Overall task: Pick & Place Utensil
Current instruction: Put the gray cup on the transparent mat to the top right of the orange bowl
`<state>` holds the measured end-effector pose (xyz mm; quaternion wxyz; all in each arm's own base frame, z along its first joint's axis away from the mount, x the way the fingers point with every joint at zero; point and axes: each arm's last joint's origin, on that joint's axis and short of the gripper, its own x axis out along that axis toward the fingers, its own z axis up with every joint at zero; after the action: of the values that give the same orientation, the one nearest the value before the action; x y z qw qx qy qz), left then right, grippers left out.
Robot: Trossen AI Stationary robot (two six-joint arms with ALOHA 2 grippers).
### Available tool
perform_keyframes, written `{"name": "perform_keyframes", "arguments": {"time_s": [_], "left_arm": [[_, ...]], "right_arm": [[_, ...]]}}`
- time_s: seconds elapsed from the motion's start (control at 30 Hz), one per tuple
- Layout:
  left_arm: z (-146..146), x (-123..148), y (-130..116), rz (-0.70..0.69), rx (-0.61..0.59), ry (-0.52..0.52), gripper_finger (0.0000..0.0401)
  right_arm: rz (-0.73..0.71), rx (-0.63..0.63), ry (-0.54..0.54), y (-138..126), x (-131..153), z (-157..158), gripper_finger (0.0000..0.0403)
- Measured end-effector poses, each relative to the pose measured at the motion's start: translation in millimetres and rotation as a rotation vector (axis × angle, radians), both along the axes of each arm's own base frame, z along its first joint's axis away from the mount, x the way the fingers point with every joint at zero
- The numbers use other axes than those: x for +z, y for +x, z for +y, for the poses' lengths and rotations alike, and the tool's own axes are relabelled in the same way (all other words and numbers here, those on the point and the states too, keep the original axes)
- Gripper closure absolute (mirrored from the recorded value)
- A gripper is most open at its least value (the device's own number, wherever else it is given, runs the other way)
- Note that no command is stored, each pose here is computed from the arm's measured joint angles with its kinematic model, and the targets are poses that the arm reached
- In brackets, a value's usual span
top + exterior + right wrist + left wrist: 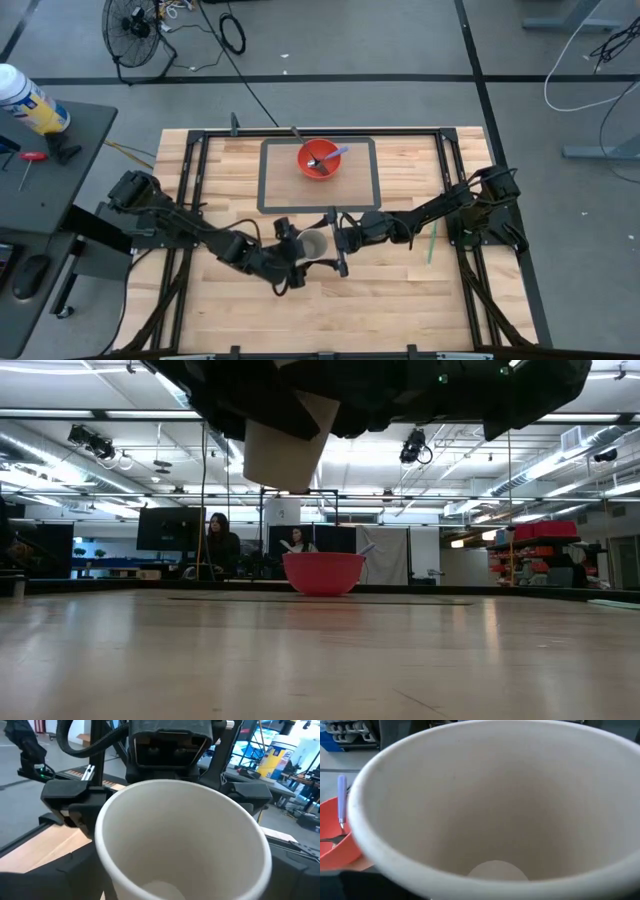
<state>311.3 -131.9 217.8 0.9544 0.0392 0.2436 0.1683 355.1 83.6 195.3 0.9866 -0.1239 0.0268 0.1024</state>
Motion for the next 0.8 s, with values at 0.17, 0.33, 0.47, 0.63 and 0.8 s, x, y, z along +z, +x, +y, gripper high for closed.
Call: {"name": "perform_keyframes", "arguments": {"time_s": [0.17, 0.33, 0.47, 0.63, 0.8], "left_arm": [[3.3, 1.4, 2.4, -0.001, -0.008, 0.03, 0.0067], [4.5, 0.9, 2.4, 0.003, 0.0, 0.036, 0.0067], [4.1, 0.8, 2.5, 0.002, -0.009, 0.01, 0.0067], [4.3, 0.2, 2.7, -0.008, 0.003, -0.049, 0.0067], [5.7, 1.3, 3.3, -0.014, 0.016, -0.046, 0.0067]], "right_arm": [[0.003, -0.026, 0.009, -0.1, 0.0, -0.1, 0.0039], [0.006, -0.027, 0.019, -0.1, -0.3, -0.4, 0.0064], [0.02, -0.028, 0.041, -0.5, -0.7, -0.3, 0.0064], [0.048, -0.049, 0.042, -3.2, 3.4, -2.3, 0.0064], [0.045, -0.056, 0.049, -3.6, 5.1, -2.6, 0.0067]]}}
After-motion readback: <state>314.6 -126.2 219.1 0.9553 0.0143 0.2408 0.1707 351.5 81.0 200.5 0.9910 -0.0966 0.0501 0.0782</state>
